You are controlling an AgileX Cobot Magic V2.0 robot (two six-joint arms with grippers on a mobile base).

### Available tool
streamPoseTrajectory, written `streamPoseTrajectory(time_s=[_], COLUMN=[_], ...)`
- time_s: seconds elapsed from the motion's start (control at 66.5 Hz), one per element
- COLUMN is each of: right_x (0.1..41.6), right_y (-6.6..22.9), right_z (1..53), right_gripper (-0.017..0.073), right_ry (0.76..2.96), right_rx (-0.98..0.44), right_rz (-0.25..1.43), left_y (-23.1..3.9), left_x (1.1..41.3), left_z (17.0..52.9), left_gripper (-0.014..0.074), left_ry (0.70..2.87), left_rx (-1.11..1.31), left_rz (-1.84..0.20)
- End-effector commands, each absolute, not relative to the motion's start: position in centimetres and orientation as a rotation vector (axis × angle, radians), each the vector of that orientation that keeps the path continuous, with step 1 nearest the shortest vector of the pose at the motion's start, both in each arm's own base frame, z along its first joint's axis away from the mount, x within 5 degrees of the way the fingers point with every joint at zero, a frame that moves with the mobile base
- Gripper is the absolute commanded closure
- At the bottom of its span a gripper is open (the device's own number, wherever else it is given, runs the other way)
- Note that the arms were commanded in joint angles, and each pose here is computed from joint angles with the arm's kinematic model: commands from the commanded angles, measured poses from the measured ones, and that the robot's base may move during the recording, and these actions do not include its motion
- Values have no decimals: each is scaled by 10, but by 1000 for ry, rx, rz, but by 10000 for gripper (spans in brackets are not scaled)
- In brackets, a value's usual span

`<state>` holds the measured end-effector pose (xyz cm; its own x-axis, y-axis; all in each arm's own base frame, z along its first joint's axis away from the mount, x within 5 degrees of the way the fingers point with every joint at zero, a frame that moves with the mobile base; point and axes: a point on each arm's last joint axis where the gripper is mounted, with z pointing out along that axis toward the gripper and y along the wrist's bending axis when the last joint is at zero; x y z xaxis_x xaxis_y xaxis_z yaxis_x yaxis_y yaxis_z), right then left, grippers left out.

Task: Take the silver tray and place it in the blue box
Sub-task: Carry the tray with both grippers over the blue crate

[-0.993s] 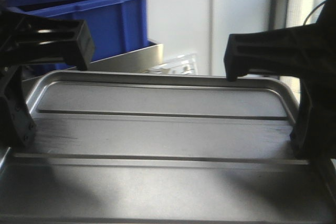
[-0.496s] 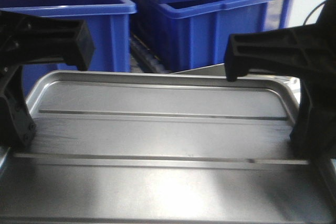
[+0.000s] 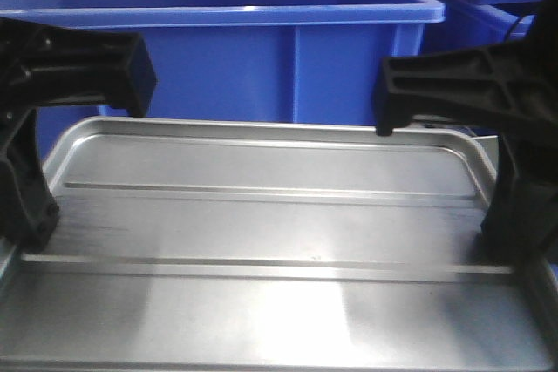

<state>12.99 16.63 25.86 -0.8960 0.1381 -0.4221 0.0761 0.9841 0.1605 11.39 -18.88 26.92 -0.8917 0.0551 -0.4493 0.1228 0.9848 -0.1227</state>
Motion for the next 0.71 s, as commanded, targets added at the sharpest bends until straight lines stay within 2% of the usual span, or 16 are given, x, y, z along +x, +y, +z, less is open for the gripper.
streamPoseTrajectory(time_s=[0.0, 0.692], right_x=[134, 134], right_y=[171, 171], right_z=[274, 274], right_gripper=[505, 505], right_ry=[2608, 2608], right_rx=[123, 123], right_rz=[311, 311], left_y=[-193, -193], left_x=[115, 115], left_z=[284, 284], left_gripper=[608, 608], left_ry=[2612, 2612], left_rx=[137, 137], left_rz=[-325, -325])
